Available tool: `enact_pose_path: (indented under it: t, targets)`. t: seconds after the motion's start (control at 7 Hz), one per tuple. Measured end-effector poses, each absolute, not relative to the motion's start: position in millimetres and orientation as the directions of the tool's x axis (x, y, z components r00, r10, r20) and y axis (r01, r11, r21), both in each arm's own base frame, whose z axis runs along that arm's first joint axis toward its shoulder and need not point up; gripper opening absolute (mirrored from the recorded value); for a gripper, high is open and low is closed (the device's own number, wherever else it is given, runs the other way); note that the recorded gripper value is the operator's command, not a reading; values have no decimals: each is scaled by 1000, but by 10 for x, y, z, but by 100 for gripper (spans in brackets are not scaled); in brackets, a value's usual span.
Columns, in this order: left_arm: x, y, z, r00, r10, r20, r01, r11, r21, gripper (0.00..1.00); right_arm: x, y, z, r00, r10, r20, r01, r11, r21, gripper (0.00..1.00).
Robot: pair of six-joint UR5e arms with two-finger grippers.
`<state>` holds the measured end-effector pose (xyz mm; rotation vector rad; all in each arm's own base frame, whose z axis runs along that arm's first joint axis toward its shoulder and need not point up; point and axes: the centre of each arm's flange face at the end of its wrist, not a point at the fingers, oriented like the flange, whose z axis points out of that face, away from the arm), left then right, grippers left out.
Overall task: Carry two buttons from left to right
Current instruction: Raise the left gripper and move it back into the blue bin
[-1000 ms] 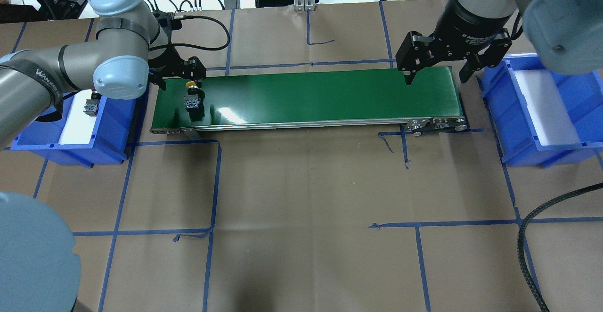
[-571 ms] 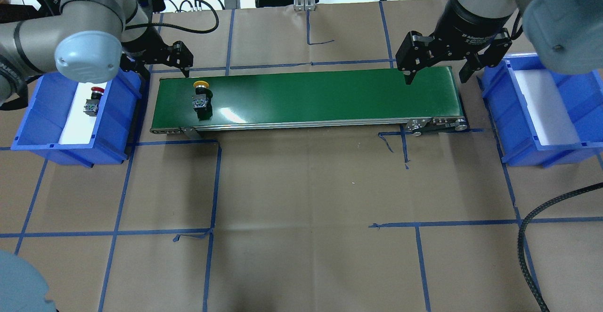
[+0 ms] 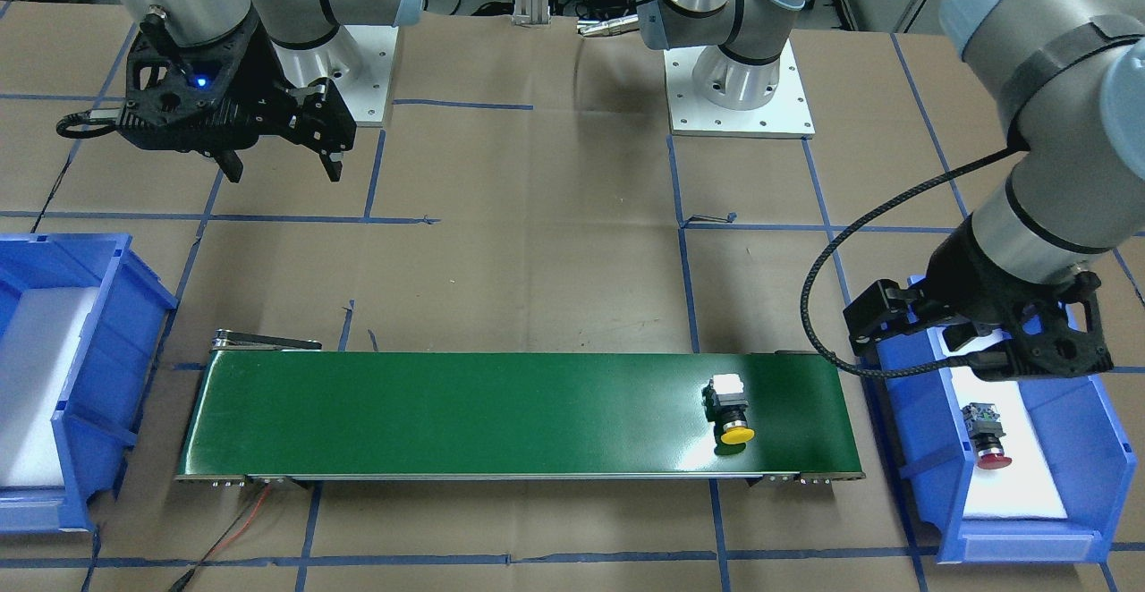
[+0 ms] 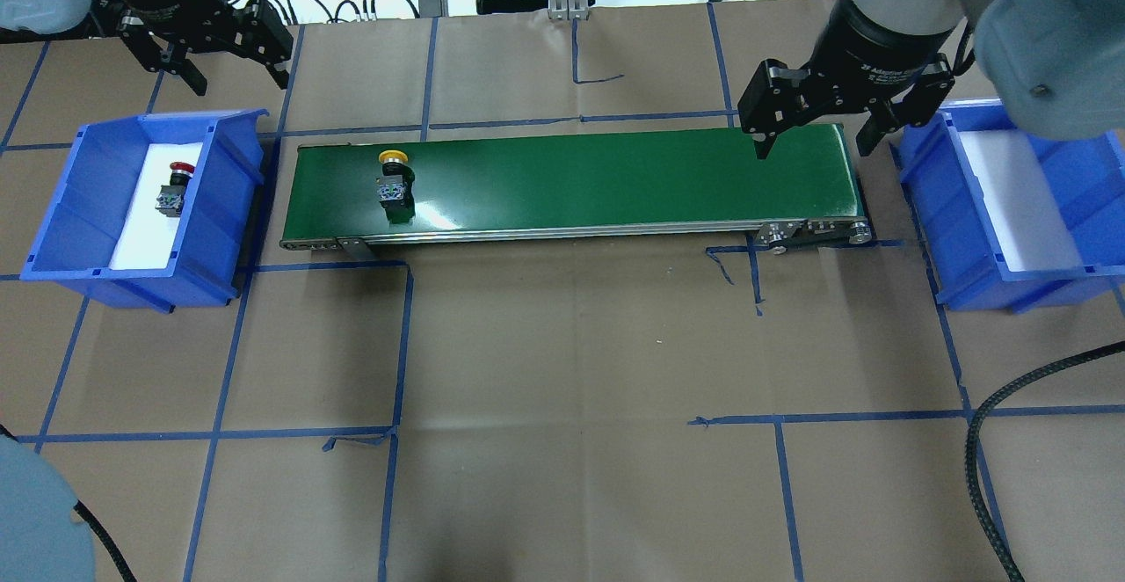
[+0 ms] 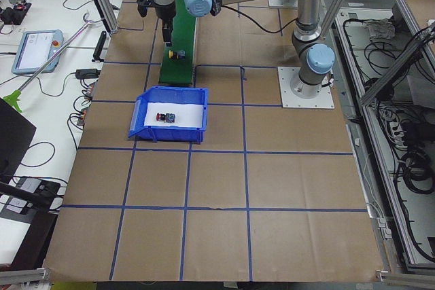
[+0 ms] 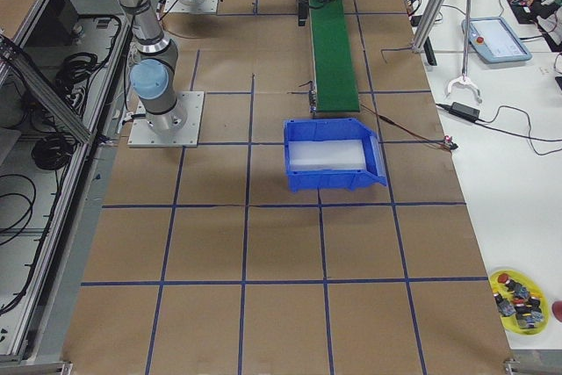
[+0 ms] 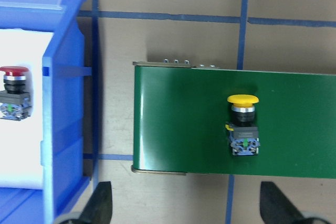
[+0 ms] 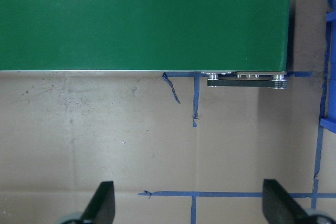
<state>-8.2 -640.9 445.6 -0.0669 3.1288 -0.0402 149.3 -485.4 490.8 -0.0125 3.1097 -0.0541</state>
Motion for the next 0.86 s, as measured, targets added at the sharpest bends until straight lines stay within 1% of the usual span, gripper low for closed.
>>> enact_pose_path:
  t: [0.29, 0.57, 0.86]
  targets:
    - [545, -6455, 4389, -1000, -1, -11, -1, 1000, -8, 99, 1493, -4854, 4914, -999, -9, -31, -8, 999, -36, 100]
    - [1352, -6377, 4232, -998, 67, -3, 67, 998, 15, 99, 1493, -4855, 4915, -999, -9, -31, -8, 999, -37, 100]
    - [1896, -6347, 4020, -997, 77, 11, 78, 997, 30, 99, 1493, -4856, 4913, -999, -9, -31, -8, 999, -36, 100]
